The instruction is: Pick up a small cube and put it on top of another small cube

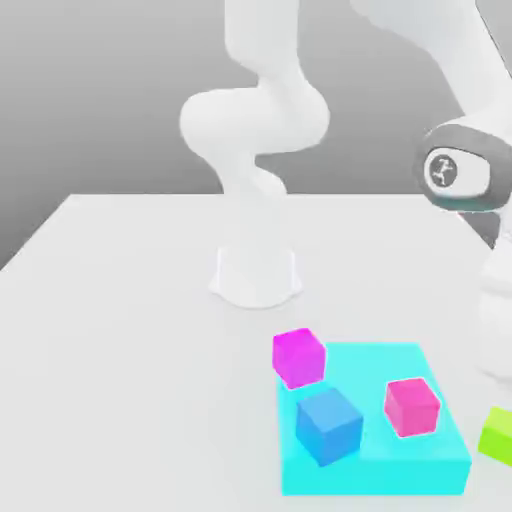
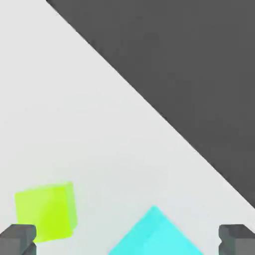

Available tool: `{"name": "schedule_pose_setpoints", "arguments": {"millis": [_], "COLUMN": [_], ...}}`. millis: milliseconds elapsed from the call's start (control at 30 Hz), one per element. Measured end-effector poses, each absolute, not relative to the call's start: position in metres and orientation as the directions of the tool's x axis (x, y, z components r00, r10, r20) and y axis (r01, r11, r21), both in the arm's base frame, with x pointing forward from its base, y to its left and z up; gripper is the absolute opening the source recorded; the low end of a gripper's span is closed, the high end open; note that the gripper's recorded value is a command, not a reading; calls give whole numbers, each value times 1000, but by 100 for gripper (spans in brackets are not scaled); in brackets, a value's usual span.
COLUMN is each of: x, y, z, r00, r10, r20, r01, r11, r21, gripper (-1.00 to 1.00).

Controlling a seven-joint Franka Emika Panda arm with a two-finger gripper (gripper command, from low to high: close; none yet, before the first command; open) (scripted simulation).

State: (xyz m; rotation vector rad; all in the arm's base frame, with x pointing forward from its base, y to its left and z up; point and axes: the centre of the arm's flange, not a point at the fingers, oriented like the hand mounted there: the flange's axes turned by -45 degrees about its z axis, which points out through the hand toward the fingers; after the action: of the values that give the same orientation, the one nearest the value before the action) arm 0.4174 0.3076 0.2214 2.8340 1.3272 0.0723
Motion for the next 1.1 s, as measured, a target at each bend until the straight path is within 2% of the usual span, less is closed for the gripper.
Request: {"name": "schedule_pose_setpoints", "arguments": {"millis": [67, 167, 200, 433, 600, 800, 967, 1033, 1100], "x": [404, 400, 399, 399, 404, 449, 461, 453, 452], "y": [318, 322, 322, 322, 320, 215, 97, 85, 83], "z": [189, 147, 134, 131, 192, 259, 310, 304, 279], "r00": [609, 600, 598, 598, 595, 748, 887, 906, 910], "r10": [793, 800, 801, 802, 804, 663, 461, 422, 415], "r20": [9, 2, 1, 0, 9, 0, 9, 3, 1], "r01": [793, 800, 801, 802, 804, 663, 461, 422, 415], "r11": [-609, -600, -598, -598, -595, -747, -887, -906, -910], "r21": [7, -1, -1, -1, 7, 47, 29, 5, 0], "gripper": [0, 0, -100, -100, -100, -100, -100, -100, -100]}}
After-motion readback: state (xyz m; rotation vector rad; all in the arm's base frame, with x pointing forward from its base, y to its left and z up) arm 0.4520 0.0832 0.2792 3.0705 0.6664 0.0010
